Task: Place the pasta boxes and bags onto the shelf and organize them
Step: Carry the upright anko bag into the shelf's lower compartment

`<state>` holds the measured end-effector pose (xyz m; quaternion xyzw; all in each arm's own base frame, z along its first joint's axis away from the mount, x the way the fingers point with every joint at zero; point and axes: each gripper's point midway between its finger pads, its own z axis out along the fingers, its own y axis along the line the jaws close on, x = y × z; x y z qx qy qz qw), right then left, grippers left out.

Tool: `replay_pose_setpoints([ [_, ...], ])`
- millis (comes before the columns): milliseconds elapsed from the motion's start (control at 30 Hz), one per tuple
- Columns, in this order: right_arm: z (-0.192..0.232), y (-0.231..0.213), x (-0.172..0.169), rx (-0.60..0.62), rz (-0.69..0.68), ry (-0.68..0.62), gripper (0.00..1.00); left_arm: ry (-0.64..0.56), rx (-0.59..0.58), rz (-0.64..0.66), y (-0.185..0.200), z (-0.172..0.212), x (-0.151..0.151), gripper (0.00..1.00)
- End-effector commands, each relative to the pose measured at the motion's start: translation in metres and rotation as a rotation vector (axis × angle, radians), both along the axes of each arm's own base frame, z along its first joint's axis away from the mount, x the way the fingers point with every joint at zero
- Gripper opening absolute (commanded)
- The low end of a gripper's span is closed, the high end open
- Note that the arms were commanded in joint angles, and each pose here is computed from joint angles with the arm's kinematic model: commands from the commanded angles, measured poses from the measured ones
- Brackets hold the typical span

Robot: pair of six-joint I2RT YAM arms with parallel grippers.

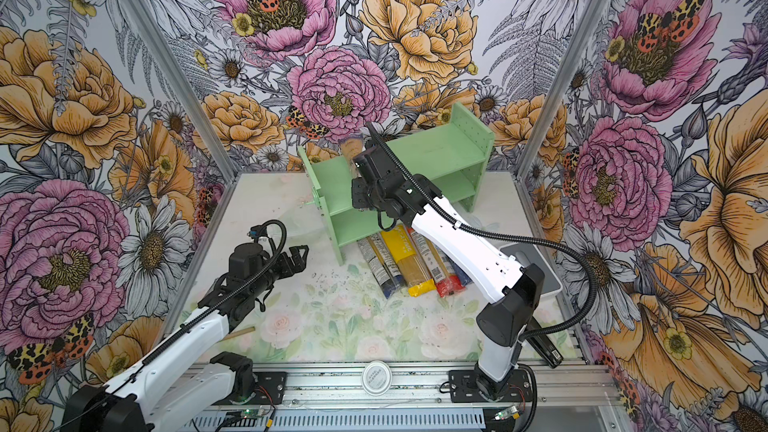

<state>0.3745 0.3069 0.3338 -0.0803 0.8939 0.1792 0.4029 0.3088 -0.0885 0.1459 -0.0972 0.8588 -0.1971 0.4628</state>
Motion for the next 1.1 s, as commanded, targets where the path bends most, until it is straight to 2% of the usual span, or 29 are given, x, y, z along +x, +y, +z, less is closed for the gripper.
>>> replay_pose_setpoints([
  [0,0.068,0.013,0.014,0.174,-0.012,-0.174,0.00,-0.011,0.004,-0.019,0.000,0.002,-0.001,0.99],
  [900,0.051,0.025,0.003,0.179,0.029,-0.131,0.00,0.000,-0.002,-0.013,0.002,-0.004,0.001,0.99],
  [1067,0.046,0.021,0.001,0.173,0.017,-0.125,0.11,0.001,-0.009,-0.014,0.001,-0.004,0.002,0.99],
])
